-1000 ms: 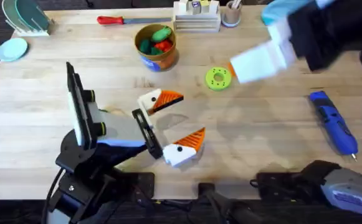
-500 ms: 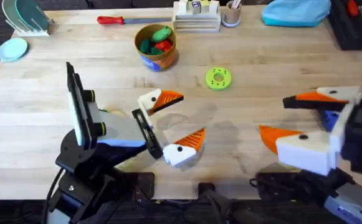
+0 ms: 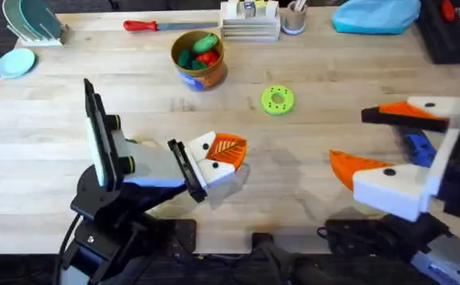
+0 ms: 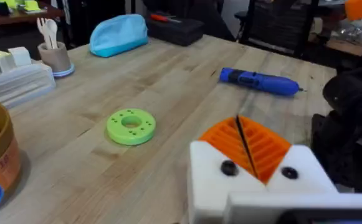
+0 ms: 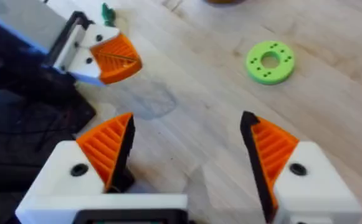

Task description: Pick up the gripper from the table and insert it into the empty holder that is missing its gripper. Then pick up a screw, insert it into the mounting hole, and use the screwdriver to tighten it. Finally, clean up the table by picking up the vegetable and placing it into the bucket.

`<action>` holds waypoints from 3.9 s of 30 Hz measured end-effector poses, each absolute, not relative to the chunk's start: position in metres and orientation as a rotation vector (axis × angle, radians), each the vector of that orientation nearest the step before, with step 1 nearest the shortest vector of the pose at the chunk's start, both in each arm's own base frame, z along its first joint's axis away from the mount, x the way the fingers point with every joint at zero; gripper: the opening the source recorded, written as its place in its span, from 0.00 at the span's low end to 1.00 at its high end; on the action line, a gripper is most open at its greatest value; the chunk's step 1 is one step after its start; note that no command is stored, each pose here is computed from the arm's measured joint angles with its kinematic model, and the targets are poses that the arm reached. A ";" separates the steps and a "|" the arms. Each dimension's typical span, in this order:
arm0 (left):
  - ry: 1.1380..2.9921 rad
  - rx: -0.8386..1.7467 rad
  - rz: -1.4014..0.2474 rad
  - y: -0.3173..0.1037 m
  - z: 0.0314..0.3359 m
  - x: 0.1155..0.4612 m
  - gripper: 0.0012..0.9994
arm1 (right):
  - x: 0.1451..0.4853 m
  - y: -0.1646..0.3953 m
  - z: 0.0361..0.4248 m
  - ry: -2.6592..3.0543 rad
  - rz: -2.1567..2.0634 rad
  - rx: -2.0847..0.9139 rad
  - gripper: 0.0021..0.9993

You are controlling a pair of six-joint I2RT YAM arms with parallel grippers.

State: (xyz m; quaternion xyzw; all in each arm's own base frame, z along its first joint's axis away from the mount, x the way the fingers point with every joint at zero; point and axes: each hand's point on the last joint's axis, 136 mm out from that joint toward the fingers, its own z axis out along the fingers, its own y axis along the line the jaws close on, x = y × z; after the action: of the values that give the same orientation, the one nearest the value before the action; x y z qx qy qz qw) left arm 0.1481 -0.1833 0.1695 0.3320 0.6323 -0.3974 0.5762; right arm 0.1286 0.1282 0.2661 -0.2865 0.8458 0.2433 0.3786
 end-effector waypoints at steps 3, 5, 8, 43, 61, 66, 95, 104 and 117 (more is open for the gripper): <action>1.480 0.777 -0.930 -0.183 0.169 0.148 0.00 | 0.137 0.119 0.264 2.172 0.538 -0.690 0.99; 1.480 0.777 -0.930 -0.183 0.169 0.148 0.00 | 0.147 0.107 0.260 2.198 0.446 -0.629 0.99; 1.480 0.777 -0.930 -0.183 0.169 0.148 0.00 | 0.164 0.086 0.246 2.267 0.285 -0.521 0.99; 1.509 0.776 -0.935 -0.183 0.164 0.148 0.00 | 0.218 -0.152 0.068 3.096 -0.310 -0.122 0.99; 1.509 0.776 -0.935 -0.183 0.164 0.148 0.00 | 0.222 -0.142 0.034 3.161 -0.130 -0.245 0.38; 1.509 0.776 -0.935 -0.183 0.164 0.148 0.00 | 0.224 -0.147 0.032 3.157 -0.162 -0.233 0.01; 1.509 0.776 -0.935 -0.183 0.164 0.148 0.00 | 0.307 -0.067 0.312 1.905 0.012 0.021 0.02; 1.509 0.776 -0.935 -0.183 0.164 0.148 0.00 | 0.288 0.074 0.395 1.552 0.339 -0.397 0.02; 1.510 0.776 -0.935 -0.183 0.164 0.148 0.00 | 0.202 0.225 0.449 1.107 0.801 -0.788 0.02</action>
State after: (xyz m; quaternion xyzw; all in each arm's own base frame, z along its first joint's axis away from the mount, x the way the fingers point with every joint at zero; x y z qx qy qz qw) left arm 0.1480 -0.1831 0.1636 0.3300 0.6421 -0.3977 0.5662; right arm 0.2016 0.2255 0.4488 -0.3543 0.4980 0.3602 0.7048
